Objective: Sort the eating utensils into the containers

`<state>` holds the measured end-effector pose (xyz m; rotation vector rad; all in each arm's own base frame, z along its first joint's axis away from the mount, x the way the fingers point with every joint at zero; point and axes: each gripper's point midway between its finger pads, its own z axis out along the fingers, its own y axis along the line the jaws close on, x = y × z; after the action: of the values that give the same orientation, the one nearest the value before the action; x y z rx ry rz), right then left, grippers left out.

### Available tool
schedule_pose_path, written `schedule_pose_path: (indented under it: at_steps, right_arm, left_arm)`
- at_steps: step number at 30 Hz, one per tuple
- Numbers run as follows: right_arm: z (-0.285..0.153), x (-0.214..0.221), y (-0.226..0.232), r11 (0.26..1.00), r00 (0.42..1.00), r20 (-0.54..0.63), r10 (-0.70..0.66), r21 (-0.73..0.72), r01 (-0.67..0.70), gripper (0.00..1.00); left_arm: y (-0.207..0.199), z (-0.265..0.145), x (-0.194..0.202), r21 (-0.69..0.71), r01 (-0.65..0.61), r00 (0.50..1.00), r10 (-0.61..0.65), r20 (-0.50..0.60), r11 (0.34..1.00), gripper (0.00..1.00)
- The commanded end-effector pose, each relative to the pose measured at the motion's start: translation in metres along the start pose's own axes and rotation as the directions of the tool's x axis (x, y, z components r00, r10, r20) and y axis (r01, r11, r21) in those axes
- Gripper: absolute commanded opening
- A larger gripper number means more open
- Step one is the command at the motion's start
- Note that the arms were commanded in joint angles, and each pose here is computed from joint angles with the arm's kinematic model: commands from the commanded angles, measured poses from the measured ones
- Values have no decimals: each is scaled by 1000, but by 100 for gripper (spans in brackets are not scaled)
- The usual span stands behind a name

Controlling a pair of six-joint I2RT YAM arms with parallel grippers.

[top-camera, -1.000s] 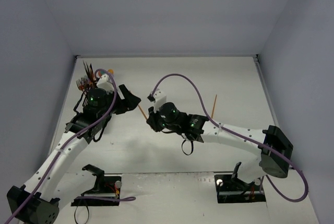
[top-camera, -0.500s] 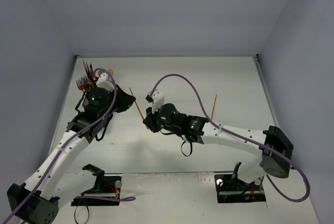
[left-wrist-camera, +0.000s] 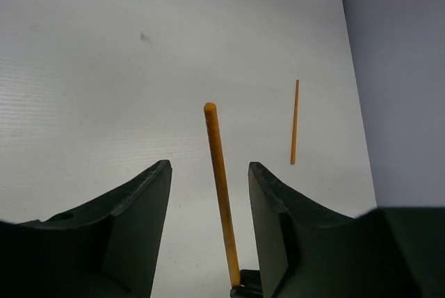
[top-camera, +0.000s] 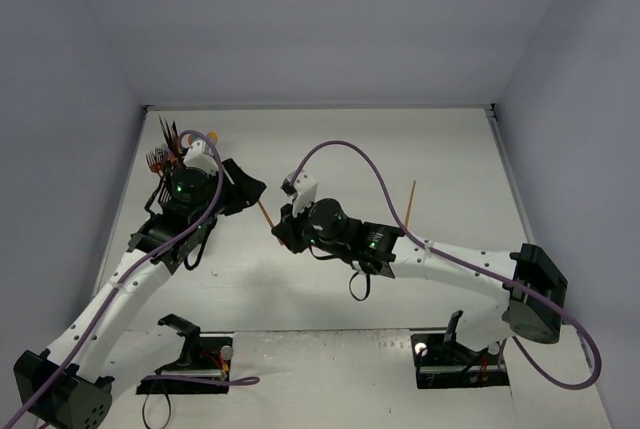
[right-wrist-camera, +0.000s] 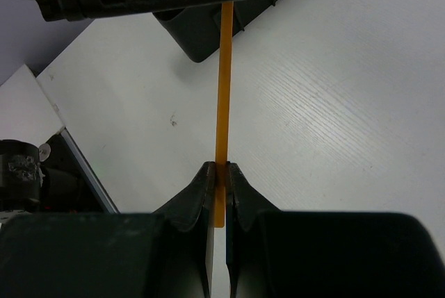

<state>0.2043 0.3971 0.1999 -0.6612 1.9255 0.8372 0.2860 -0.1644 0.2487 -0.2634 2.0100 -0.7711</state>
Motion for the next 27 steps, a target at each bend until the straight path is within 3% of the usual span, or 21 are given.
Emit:
schedule_pose_path:
  at_steps: [1, 5, 6, 9, 13, 17, 23, 27]
  right_arm:
    - [-10, -35, 14, 999, 993, 121, 11, -49, -5, 0]
    - [-9, -32, 14, 999, 993, 115, 9, -48, -4, 0]
    - [-8, -32, 14, 999, 993, 114, 9, -49, -4, 0]
    - [-7, -29, 13, 999, 994, 107, 11, -47, -6, 6]
    - [-6, -26, 10, 999, 994, 104, 19, -34, -16, 38]
    - [-13, -27, -2, 1000, 992, 122, 24, 16, -26, 59]
    - [-33, -16, -49, 986, 993, 103, 50, 151, -65, 61]
    - [-57, -4, -95, 956, 988, 109, 105, 263, -130, 61]
  left_arm:
    - [-22, -1, -23, 59, 8, 998, -12, 68, 998, 36]
    - [-24, -3, -26, 68, 6, 996, -12, 84, 998, 2]
    - [-24, -4, -27, 69, 4, 996, -10, 88, 998, 0]
    - [-25, -6, -30, 73, -2, 994, -6, 105, 997, 0]
    - [-24, -9, -36, 63, -38, 991, 30, 130, 997, 0]
    - [-3, -16, -55, -83, -169, 965, 182, 187, 982, 0]
    - [45, -30, -109, -414, -344, 856, 463, 232, 843, 0]
    - [78, -35, -152, -555, -342, 799, 545, 252, 758, 0]
